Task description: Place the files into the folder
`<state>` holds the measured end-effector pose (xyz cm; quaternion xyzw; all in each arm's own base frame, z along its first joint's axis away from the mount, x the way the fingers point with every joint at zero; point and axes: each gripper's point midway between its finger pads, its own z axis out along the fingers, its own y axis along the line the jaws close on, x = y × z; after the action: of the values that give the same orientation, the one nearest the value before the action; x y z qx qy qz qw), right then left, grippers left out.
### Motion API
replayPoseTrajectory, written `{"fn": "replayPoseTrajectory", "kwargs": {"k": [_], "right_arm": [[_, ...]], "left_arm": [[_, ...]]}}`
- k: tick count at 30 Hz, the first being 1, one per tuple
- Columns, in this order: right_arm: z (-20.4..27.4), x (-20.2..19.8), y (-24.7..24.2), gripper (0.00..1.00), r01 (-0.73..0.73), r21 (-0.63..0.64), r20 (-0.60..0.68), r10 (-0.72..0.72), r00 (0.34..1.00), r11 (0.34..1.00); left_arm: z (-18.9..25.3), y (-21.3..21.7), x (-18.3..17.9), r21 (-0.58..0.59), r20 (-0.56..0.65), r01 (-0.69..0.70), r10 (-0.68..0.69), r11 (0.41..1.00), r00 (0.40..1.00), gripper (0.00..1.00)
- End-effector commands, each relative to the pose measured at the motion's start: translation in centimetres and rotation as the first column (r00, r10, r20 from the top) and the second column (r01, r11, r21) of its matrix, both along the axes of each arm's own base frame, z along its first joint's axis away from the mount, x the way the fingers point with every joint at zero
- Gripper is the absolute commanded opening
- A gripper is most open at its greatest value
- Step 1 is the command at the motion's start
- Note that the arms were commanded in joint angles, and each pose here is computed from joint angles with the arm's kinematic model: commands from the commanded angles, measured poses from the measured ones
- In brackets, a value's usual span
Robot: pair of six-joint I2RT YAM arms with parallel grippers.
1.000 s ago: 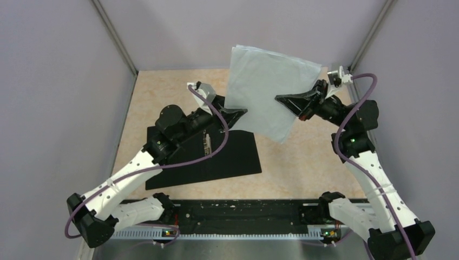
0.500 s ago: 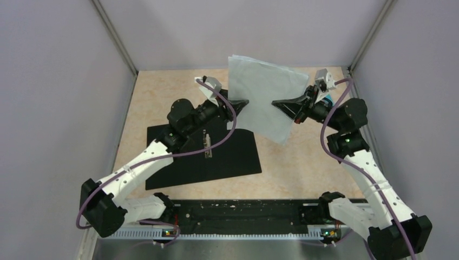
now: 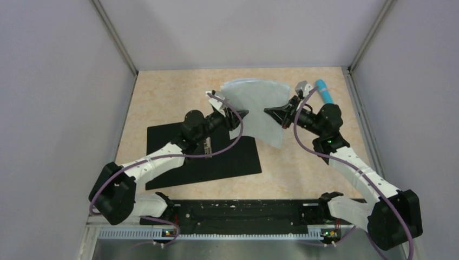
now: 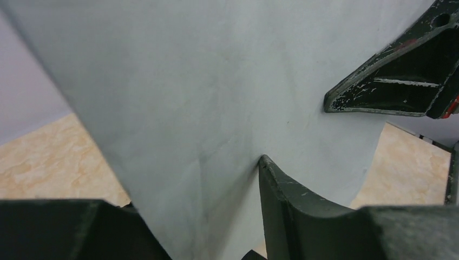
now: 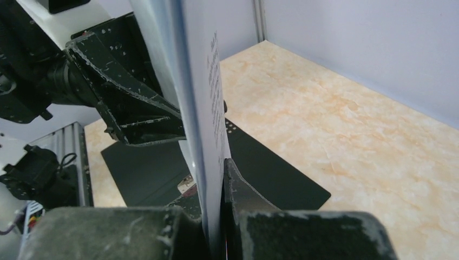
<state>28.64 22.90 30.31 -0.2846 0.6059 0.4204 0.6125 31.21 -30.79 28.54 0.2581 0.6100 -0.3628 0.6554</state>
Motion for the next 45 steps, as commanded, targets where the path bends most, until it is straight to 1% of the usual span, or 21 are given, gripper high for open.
{"fn": "replayPoseTrajectory", "kwargs": {"k": [1, 3, 7, 12, 18, 24, 30, 35, 39, 45], "right_arm": [[0.0, 1.4, 0.6, 0.0, 0.071, 0.012, 0.126, -0.072, 0.989, 0.997], [-1.2, 1.9, 0.9, 0.0, 0.092, 0.003, 0.119, -0.091, 0.989, 0.996], [-3.8, 2.9, 1.1, 0.0, 0.131, -0.008, 0.08, -0.129, 0.988, 0.991], [-6.3, 3.5, 1.1, 0.0, 0.184, 0.0, 0.063, -0.184, 0.981, 0.983], [-8.0, 3.6, 0.6, 0.0, 0.216, 0.003, 0.031, -0.216, 0.976, 0.976], [-8.1, 3.7, 0.7, 0.1, 0.216, -0.011, 0.004, -0.216, 0.976, 0.976], [-8.7, 3.2, 0.6, 0.26, 0.213, -0.018, -0.023, -0.213, 0.977, 0.977], [-9.3, 2.2, 0.2, 0.37, 0.209, -0.011, -0.04, -0.21, 0.977, 0.978], [-9.7, 1.5, -0.2, 0.45, 0.211, -0.006, -0.049, -0.211, 0.976, 0.978], [-9.8, 1.0, -0.5, 0.5, 0.219, 0.001, -0.053, -0.218, 0.974, 0.976]], "left_arm": [[0.9, 1.2, 1.0, -0.078, 0.117, -0.081, 0.089, 0.994, 0.989, 0.41], [-0.1, 1.6, 1.7, -0.069, 0.108, -0.121, 0.127, 0.99, 0.986, 0.4], [-2.5, 1.4, 2.2, -0.024, 0.078, -0.134, 0.136, 0.991, 0.988, 0.36], [-5.0, 1.7, 2.5, -0.028, 0.049, -0.161, 0.163, 0.986, 0.985, 0.36], [-6.3, 1.8, 2.4, -0.022, 0.041, -0.162, 0.163, 0.987, 0.986, 0.36], [-6.5, 1.3, 1.8, -0.006, 0.045, -0.137, 0.137, 0.991, 0.989, 0.38], [-6.8, 0.8, 1.5, 0.011, 0.036, -0.108, 0.108, 0.994, 0.994, 0.4], [-7.1, 0.3, 1.0, 0.02, 0.026, -0.078, 0.077, 0.997, 0.997, 0.41], [-7.2, 0.0, 0.8, 0.028, 0.018, -0.066, 0.065, 0.997, 0.998, 0.44], [-7.5, -0.2, 0.7, 0.033, 0.009, -0.057, 0.057, 0.998, 0.998, 0.44]]}}
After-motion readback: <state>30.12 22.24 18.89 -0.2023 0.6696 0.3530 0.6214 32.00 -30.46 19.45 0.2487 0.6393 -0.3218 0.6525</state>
